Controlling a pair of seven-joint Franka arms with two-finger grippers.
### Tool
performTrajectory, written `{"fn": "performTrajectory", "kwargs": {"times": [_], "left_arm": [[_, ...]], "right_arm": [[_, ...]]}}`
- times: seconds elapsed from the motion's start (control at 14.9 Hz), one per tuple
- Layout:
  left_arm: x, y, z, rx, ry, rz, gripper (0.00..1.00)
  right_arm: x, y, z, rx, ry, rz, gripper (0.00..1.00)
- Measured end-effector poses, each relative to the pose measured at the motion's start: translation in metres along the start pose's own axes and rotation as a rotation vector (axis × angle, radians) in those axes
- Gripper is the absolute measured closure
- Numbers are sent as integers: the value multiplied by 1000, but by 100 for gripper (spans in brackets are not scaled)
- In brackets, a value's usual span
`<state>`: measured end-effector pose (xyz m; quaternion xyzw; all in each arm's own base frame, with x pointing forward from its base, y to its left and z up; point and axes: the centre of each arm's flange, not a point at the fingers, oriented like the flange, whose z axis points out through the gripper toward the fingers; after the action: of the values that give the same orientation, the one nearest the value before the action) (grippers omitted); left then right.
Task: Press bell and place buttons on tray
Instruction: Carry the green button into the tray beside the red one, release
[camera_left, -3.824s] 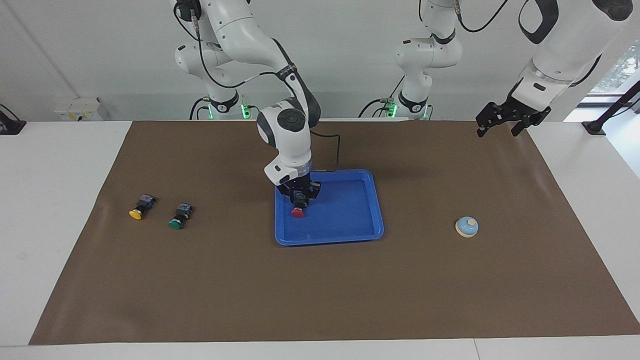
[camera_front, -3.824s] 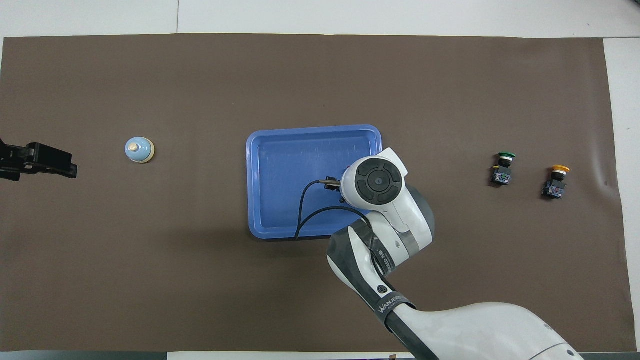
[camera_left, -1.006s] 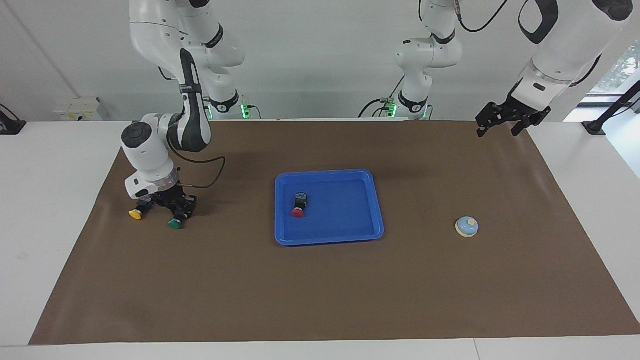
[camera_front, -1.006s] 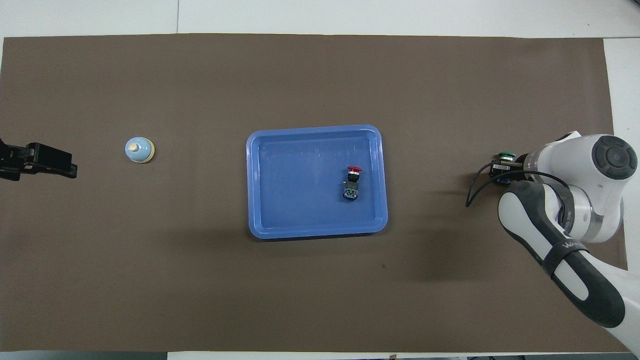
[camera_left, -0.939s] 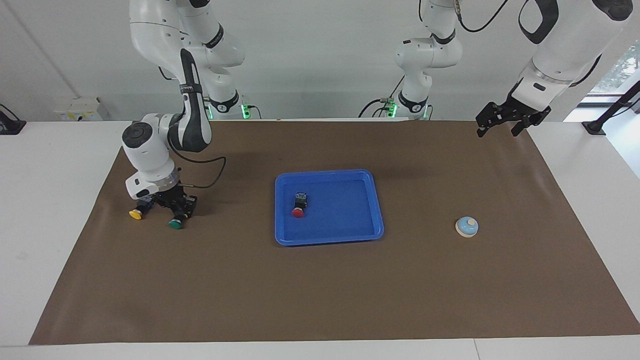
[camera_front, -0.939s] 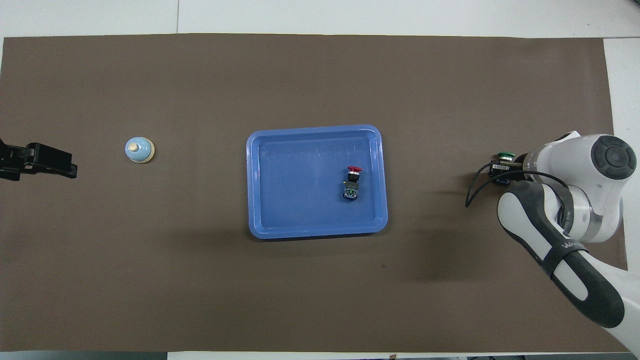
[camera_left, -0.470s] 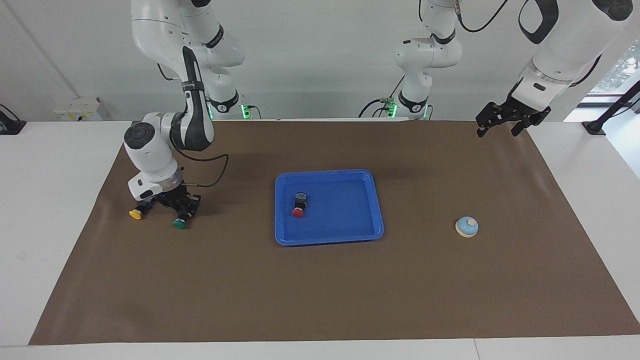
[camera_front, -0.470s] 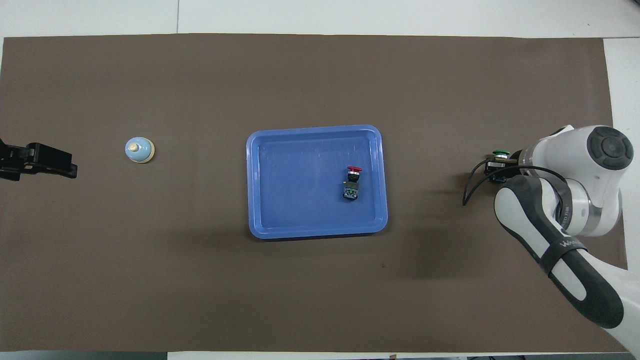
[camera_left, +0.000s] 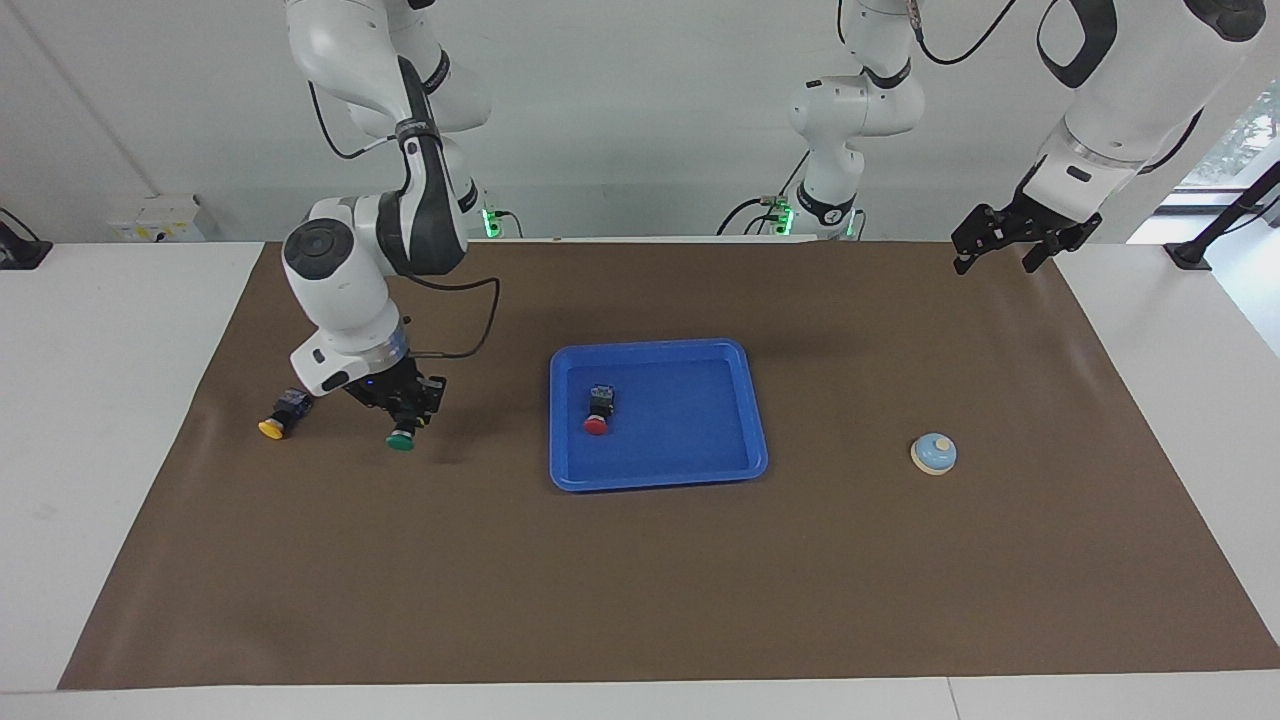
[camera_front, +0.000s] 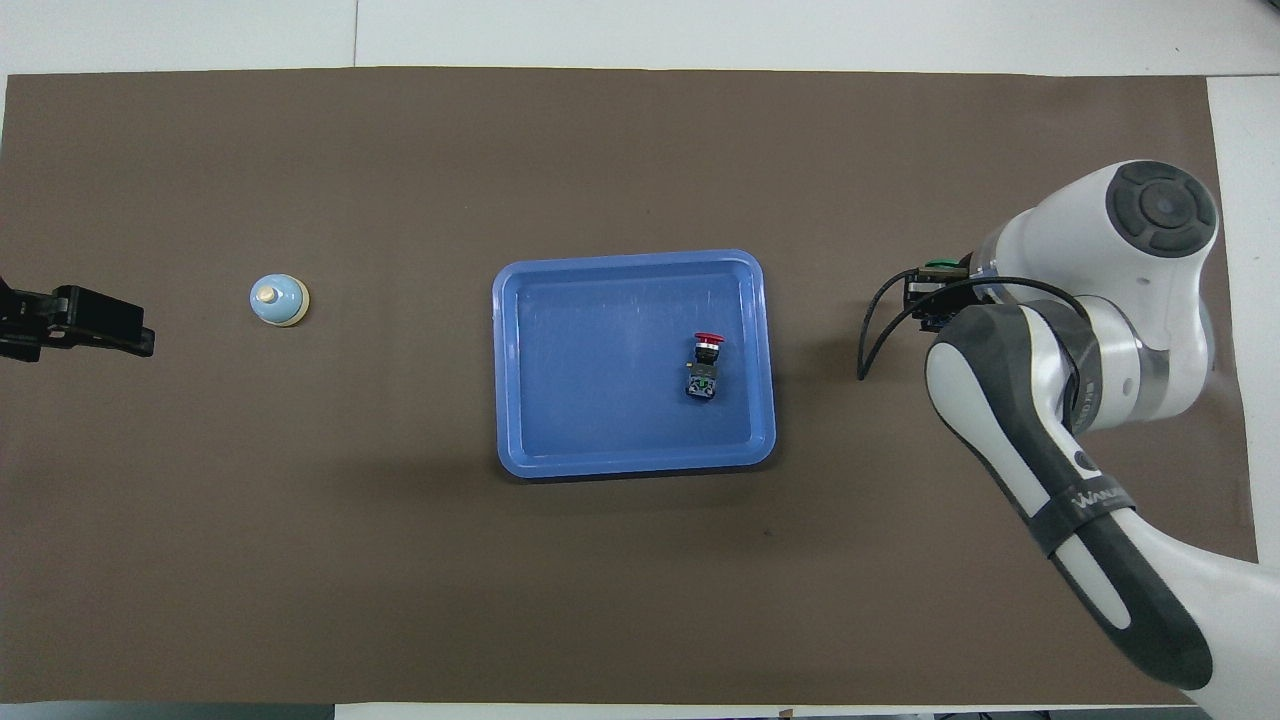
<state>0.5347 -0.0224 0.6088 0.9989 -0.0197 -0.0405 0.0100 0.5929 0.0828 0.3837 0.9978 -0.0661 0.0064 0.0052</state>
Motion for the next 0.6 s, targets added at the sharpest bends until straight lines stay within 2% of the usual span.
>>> {"fn": "performTrajectory", "kwargs": {"times": [0.34, 0.6], "left_arm": [[0, 0, 0, 0, 0, 0, 0], [0, 0, 0, 0, 0, 0, 0]], "right_arm": [[-21, -106, -26, 5, 8, 41, 59], [-54, -203, -39, 24, -4, 81, 59]]}}
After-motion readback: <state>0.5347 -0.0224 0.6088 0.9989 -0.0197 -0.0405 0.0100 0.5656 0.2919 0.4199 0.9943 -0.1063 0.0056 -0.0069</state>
